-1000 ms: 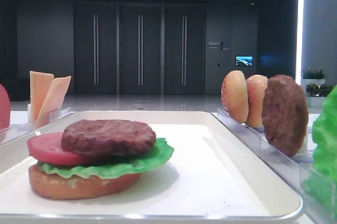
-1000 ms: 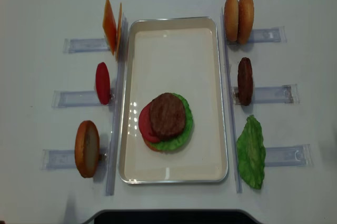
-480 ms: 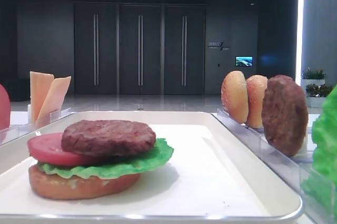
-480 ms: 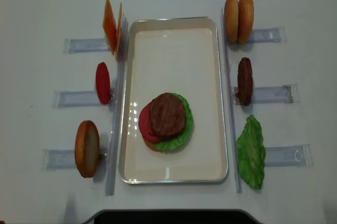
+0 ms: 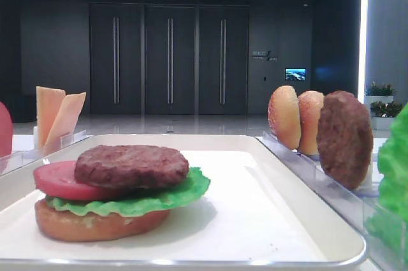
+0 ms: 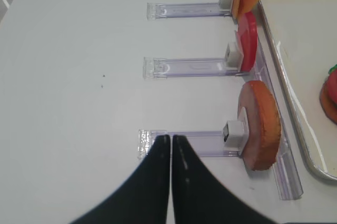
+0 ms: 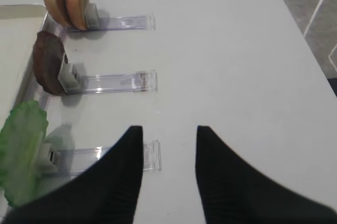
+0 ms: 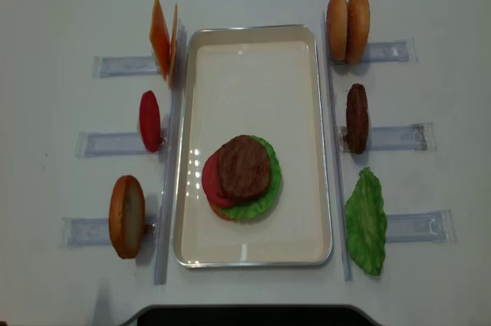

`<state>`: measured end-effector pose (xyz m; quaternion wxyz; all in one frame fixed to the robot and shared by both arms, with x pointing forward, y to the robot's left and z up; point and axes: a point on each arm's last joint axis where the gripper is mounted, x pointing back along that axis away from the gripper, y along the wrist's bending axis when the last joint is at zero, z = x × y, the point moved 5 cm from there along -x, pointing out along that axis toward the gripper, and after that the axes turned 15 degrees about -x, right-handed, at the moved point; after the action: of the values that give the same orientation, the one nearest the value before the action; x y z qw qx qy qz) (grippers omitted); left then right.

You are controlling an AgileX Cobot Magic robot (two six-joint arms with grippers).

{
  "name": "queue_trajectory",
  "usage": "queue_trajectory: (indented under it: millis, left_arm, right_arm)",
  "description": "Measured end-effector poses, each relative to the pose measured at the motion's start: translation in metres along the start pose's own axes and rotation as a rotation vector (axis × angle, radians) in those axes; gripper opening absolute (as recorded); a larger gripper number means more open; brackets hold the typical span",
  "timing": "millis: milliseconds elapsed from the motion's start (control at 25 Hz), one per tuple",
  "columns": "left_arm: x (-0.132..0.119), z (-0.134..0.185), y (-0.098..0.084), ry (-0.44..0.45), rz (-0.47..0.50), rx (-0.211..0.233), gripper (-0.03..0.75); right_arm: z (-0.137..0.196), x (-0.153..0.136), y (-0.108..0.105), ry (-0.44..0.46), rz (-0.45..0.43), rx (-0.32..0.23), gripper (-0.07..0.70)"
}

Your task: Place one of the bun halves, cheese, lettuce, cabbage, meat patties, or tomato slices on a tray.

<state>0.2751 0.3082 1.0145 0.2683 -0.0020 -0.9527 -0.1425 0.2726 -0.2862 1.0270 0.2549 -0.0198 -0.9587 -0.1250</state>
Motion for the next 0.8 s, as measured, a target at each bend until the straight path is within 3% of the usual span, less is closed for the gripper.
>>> queue_trajectory:
  millis: [440,800]
  left_arm:
    - [0.0000,0.0000,0.0000,0.000,0.000,0.000,-0.001]
    - [0.0000,0.0000,0.0000,0.000,0.000,0.000,-0.001]
  right_arm:
    - [0.0048,0.0005,0.0037,0.041,-0.120,0.071,0.238]
    - [0.0050,0.0008,0.0040,0.045,-0.132,0.062,0.238]
